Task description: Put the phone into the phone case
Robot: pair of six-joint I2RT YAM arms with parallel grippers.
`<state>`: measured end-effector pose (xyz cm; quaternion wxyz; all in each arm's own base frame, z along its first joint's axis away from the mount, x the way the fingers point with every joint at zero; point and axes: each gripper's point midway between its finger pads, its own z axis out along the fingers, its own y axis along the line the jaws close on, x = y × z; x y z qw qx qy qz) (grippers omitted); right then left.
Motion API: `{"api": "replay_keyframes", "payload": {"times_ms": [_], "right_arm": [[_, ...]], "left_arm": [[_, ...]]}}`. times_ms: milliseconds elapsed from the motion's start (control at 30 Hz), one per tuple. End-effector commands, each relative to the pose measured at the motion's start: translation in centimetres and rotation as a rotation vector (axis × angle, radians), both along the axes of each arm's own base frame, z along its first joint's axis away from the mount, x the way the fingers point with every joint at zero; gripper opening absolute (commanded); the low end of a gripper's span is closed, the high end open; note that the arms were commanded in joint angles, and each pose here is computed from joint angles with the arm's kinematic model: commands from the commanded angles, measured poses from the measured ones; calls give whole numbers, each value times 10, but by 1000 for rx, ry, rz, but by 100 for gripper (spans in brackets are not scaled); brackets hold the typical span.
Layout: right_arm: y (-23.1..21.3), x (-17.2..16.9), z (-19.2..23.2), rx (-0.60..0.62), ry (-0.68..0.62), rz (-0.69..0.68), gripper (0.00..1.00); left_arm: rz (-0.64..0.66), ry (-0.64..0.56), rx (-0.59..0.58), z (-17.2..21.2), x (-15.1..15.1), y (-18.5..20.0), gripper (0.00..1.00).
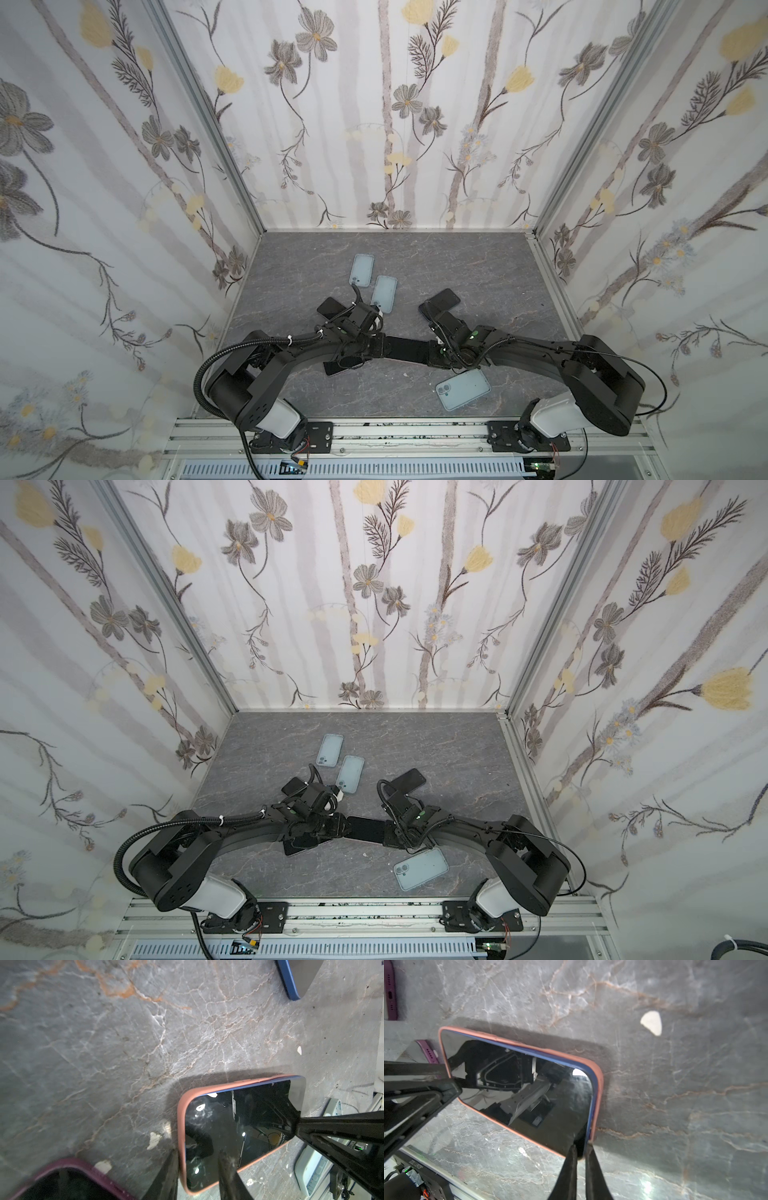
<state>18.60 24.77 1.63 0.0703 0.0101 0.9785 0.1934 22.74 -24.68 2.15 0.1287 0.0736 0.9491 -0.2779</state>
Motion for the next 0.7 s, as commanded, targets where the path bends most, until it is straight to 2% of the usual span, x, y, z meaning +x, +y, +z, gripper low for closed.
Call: {"api": "replay_keyframes", "payload": {"times_ms": [0, 133, 300, 667], "right_arm": [[-12, -17, -21, -72, 70, 29, 10], [-19, -21, -32, -119, 92, 29, 10], [-14, -18, -25, -119, 78, 37, 11], [6, 29, 59, -98, -141, 34, 22]], "left_arm": [[-9, 57, 31, -10, -13, 6, 35], [-7, 58, 32, -10, -13, 6, 35], [-7, 45, 36, -7, -11, 7, 35], [33, -71, 42, 28, 17, 7, 35]]}}
